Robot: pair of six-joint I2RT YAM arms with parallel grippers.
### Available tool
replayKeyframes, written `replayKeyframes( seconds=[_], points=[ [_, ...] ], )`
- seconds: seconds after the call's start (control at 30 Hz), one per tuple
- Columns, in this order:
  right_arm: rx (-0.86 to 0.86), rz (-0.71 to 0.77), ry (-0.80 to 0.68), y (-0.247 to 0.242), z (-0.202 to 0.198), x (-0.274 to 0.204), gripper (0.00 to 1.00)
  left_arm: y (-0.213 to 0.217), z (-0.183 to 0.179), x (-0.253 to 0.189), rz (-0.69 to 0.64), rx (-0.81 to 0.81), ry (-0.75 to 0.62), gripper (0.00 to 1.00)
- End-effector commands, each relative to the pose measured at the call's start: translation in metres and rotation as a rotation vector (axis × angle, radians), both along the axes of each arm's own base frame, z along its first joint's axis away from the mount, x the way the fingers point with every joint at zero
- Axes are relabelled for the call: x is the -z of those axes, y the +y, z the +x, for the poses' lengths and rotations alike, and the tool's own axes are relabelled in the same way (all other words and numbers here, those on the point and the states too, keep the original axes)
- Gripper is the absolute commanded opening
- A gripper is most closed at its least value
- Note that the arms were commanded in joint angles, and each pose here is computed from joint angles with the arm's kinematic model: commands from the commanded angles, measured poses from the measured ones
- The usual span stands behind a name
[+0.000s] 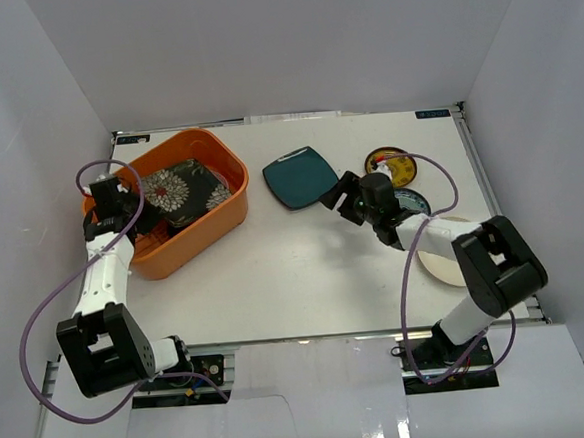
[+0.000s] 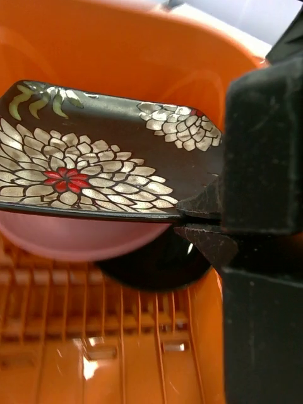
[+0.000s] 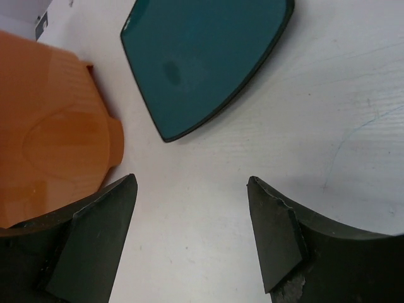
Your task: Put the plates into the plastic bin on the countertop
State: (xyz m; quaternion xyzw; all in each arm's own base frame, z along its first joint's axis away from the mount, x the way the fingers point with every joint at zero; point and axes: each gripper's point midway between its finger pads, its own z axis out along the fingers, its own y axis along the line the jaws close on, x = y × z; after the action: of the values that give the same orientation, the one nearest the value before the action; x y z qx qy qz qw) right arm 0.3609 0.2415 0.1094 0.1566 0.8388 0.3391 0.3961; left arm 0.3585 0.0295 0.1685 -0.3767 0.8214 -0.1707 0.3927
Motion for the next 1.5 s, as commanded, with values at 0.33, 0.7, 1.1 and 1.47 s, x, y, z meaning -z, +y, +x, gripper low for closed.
replayKeyframes(
  seconds=[0.33, 0.7, 1.1, 1.47],
  points=[
    [0.246, 0.209, 0.046, 0.001, 0.084, 0.047, 0.76, 0.02, 0.007, 0.02, 0.033, -0.094, -0.02, 0.23],
    [0.334, 0.281, 0.122, 0.003, 0.114, 0.091, 0.58, 0.003, 0.0, -0.073, 0.058, -0.005, -0.26, 0.98],
    [0.342, 0.4, -0.071, -0.014, 0.114, 0.014, 0.08, -0.048, -0.034, -0.138, -0.002, 0.214, -0.438, 0.97],
    [0.242, 0.496, -0.362, -0.066, 0.034, -0.141, 0.08, -0.255, -0.089, -0.16, -0.21, 0.847, -0.419, 0.95]
  ],
)
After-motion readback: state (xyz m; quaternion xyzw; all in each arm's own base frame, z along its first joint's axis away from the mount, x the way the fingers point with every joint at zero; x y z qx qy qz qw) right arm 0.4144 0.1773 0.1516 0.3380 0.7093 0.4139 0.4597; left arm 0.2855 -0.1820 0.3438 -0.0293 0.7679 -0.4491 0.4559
